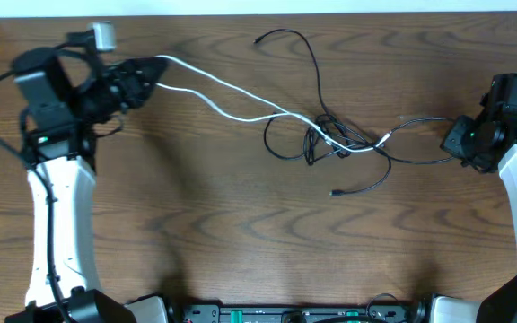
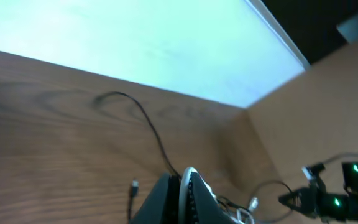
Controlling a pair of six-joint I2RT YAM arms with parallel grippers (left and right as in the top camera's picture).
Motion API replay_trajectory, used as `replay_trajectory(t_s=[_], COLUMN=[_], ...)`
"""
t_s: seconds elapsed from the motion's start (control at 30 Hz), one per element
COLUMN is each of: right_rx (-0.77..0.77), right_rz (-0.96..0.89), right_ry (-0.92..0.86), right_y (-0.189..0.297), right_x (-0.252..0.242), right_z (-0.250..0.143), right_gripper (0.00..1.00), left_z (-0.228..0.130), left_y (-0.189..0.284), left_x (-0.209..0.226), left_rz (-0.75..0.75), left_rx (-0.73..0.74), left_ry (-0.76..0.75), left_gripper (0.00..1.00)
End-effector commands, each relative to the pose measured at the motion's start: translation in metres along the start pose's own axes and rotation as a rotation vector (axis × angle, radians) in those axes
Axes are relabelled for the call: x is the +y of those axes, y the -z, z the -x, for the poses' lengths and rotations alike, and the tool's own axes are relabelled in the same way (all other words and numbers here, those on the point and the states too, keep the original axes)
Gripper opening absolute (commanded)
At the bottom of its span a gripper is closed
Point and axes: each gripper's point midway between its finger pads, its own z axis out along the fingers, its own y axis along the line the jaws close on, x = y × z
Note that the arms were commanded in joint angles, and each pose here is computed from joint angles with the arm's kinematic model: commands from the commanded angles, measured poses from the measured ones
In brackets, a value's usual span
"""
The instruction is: Untangle cables
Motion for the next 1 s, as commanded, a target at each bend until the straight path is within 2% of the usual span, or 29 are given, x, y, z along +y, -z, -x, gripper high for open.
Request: replay_trajectory(t_s=[0.0,0.27,0.57,0.73,0.97], right_rx=[-0.034,-0.047,-0.041,-0.037,-0.123], right_rz=[-0.091,-0.139,-0.136,-0.046,0.191], right_ry=[-0.026,-0.058,-0.065,-0.040,-0.020], right_y=[0.002,0.003,0.002,0.000,0.005], right_x=[-0.016,-0.026,-0.027,-0.011,0.034], right_z=[0.005,0.007,0.006,0.008,0.035], right_gripper=[0.01,0.01,0.01,0.01,0.01], left_z=[0.021,0.043,0.045,0.043,0.032], left_y=[0.030,0.082,0.099,0.095,0.069], left_x=[0.003,0.042,0.043,0.038,0.016], left_rz=[0.015,0.112,0.080,0.056,-0.018], left_rx=[-0.071,-0.184,-0.195,-0.180,-0.114], left_ry=[-0.001,0.081,0.090,0.098,0.083], left_gripper=[0.08,0.08,0.08,0.08,0.08])
